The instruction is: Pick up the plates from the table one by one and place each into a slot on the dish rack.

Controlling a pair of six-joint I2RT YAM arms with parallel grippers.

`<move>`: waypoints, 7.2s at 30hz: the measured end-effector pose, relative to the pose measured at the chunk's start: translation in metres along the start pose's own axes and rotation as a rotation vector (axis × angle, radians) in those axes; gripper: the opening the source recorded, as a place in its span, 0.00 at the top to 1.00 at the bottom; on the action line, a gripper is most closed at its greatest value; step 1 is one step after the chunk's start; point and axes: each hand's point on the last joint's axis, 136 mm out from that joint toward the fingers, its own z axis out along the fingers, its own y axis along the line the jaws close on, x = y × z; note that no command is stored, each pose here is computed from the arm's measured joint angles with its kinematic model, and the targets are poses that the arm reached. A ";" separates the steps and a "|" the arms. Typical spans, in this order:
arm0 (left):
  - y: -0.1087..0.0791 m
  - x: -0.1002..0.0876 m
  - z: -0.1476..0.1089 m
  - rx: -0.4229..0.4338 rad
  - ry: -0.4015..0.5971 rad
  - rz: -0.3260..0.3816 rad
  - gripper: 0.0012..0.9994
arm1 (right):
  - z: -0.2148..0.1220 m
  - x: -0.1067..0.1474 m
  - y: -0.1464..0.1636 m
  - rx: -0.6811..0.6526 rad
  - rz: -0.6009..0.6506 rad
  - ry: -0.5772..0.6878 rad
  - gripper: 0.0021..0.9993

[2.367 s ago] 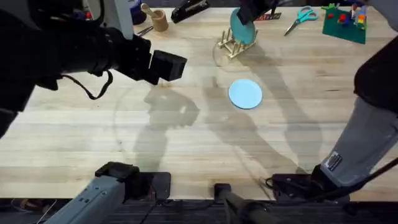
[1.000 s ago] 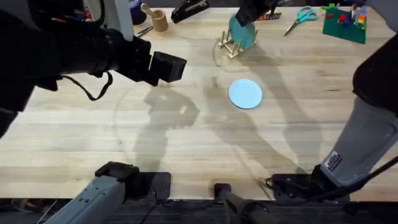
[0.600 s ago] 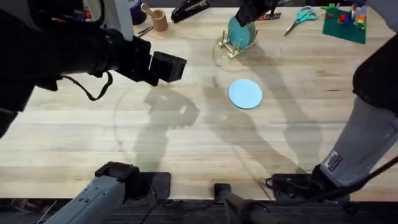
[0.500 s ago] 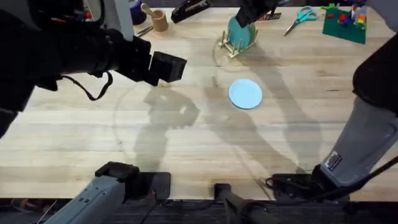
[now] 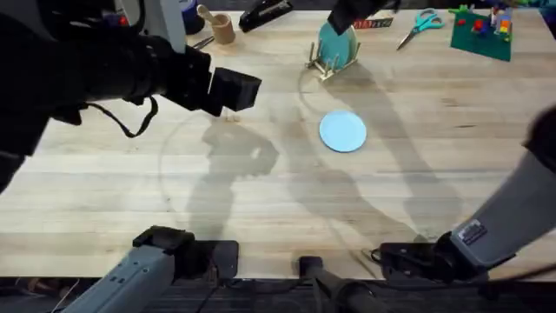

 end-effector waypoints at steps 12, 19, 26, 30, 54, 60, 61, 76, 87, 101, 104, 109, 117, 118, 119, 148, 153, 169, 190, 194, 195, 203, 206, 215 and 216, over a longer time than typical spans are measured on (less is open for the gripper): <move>0.000 0.000 0.000 0.000 0.000 0.000 0.01 | -0.107 0.021 -0.003 0.034 0.009 -0.097 0.00; 0.000 0.000 0.000 0.000 0.000 0.000 0.01 | -0.168 0.046 -0.003 0.055 0.037 -0.160 0.00; 0.000 0.000 0.000 0.000 0.000 0.000 0.01 | -0.203 0.087 -0.009 0.086 0.120 -0.188 0.00; 0.000 0.000 0.000 0.000 -0.001 -0.003 0.01 | -0.196 0.122 -0.002 0.090 0.144 -0.153 0.00; -0.015 -0.003 -0.001 0.087 -0.013 -0.149 0.96 | -0.144 0.218 0.009 -0.009 0.494 0.045 0.00; -0.037 -0.008 -0.001 0.183 -0.011 -0.240 0.96 | -0.144 0.218 0.010 -0.012 0.498 0.044 0.00; -0.041 -0.008 0.000 0.205 -0.006 -0.257 0.96 | -0.144 0.218 0.010 -0.012 0.499 0.043 0.00; -0.105 -0.053 0.030 0.582 -0.080 -0.366 0.96 | -0.144 0.217 0.010 -0.015 0.502 0.040 0.00; -0.135 -0.018 0.074 0.773 -0.061 -0.503 0.96 | -0.144 0.217 0.010 -0.015 0.505 0.039 0.00; -0.172 0.017 0.129 0.849 0.127 -0.548 0.96 | -0.144 0.215 0.012 -0.027 0.506 0.033 0.00; -0.173 0.024 0.140 0.851 0.154 -0.559 0.96 | -0.144 0.214 0.012 -0.031 0.505 0.029 0.00; -0.175 0.027 0.154 0.879 0.157 -0.552 0.96 | -0.144 0.214 0.012 -0.034 0.505 0.027 0.00; -0.180 0.047 0.180 0.911 0.213 -0.566 0.96 | -0.144 0.214 0.012 -0.034 0.505 0.027 0.00; -0.181 0.049 0.182 0.913 0.218 -0.568 0.96 | -0.144 0.214 0.012 -0.034 0.505 0.027 0.00; -0.181 0.051 0.184 0.917 0.223 -0.569 0.96 | -0.144 0.214 0.012 -0.034 0.505 0.027 0.00; -0.182 0.089 0.215 0.878 0.359 -0.666 0.96 | -0.144 0.214 0.013 -0.037 0.505 0.026 0.00; -0.181 0.089 0.216 0.866 0.369 -0.691 0.96 | -0.144 0.214 0.013 -0.037 0.505 0.026 0.00; -0.179 0.088 0.220 0.818 0.396 -0.758 0.96 | -0.144 0.214 0.013 -0.037 0.505 0.026 0.00; -0.179 0.088 0.221 0.815 0.397 -0.760 0.96 | -0.140 0.206 0.017 -0.083 0.506 0.010 0.00; -0.179 0.088 0.221 0.815 0.397 -0.760 0.96 | -0.129 0.207 0.019 -0.112 0.525 0.018 0.00; -0.179 0.088 0.221 0.815 0.397 -0.761 0.96 | -0.126 0.209 0.019 -0.117 0.533 0.028 0.00; -0.179 0.088 0.221 0.815 0.397 -0.760 0.96 | -0.103 0.213 0.019 -0.191 0.586 0.004 0.00; -0.179 0.088 0.221 0.815 0.397 -0.760 0.96 | -0.092 0.217 0.024 -0.235 0.608 0.005 0.00; -0.179 0.088 0.221 0.815 0.397 -0.761 0.96 | -0.084 0.222 0.030 -0.281 0.617 0.008 0.00; -0.179 0.088 0.221 0.815 0.397 -0.760 0.96 | -0.084 0.221 0.030 -0.281 0.616 0.006 0.00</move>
